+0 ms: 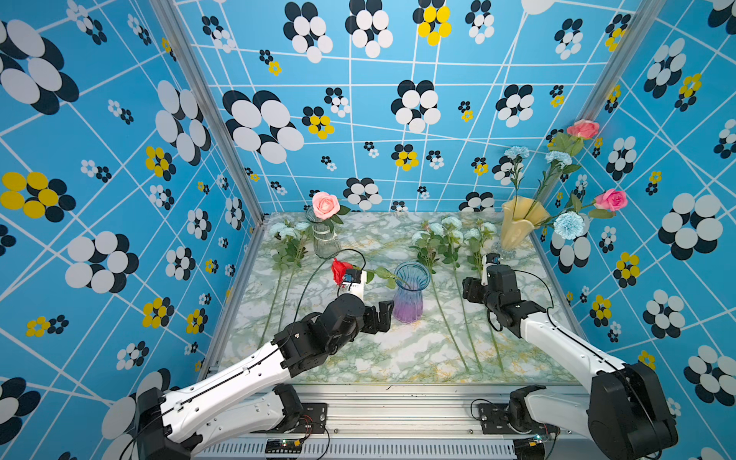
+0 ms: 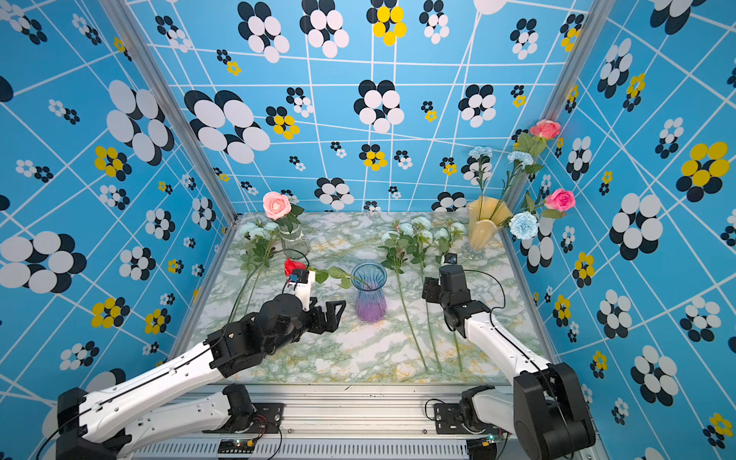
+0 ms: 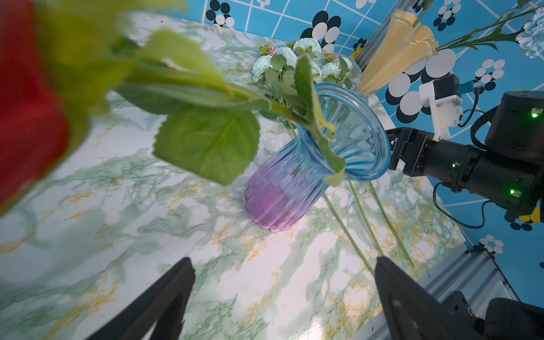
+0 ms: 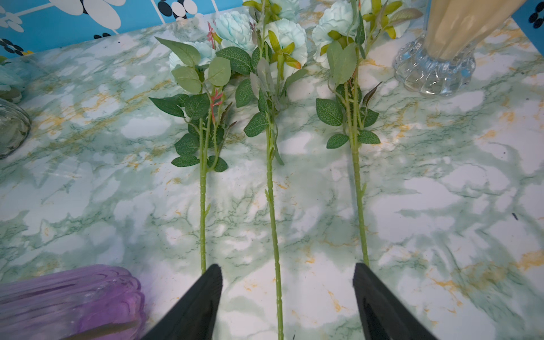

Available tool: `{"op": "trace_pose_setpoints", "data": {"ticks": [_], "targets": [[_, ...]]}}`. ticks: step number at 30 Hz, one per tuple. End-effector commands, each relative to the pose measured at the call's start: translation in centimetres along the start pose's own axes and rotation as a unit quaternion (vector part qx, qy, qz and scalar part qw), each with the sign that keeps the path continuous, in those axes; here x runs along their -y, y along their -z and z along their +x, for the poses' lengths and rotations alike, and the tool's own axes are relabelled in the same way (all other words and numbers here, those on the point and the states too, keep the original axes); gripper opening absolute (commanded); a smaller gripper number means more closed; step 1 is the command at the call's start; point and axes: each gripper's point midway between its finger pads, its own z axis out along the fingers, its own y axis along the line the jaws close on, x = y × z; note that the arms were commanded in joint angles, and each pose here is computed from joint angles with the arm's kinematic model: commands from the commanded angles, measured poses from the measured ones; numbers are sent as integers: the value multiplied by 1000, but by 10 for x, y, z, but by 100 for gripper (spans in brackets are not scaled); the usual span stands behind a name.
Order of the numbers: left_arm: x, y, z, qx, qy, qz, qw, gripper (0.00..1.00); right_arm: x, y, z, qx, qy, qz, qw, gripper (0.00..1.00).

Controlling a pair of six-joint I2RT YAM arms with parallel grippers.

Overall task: Pick out blue flowers from the vase
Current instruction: Move the vase to the center of the board.

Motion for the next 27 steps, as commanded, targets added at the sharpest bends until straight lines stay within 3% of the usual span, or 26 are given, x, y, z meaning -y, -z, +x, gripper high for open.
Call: {"op": "trace_pose_setpoints", "data": {"ticks": [1,10,27], "targets": [[15,-13,-33,23,34,20,999,98,0,4,-3,16,-7,2,1000,74],[10,-49,-52,-28,31,9,999,90,1,4,-3,18,-9,3,1000,73],[29,-78,-54,-151,-65,15,986,87,-2,-2,-2,4,-5,2,1000,73]]}}
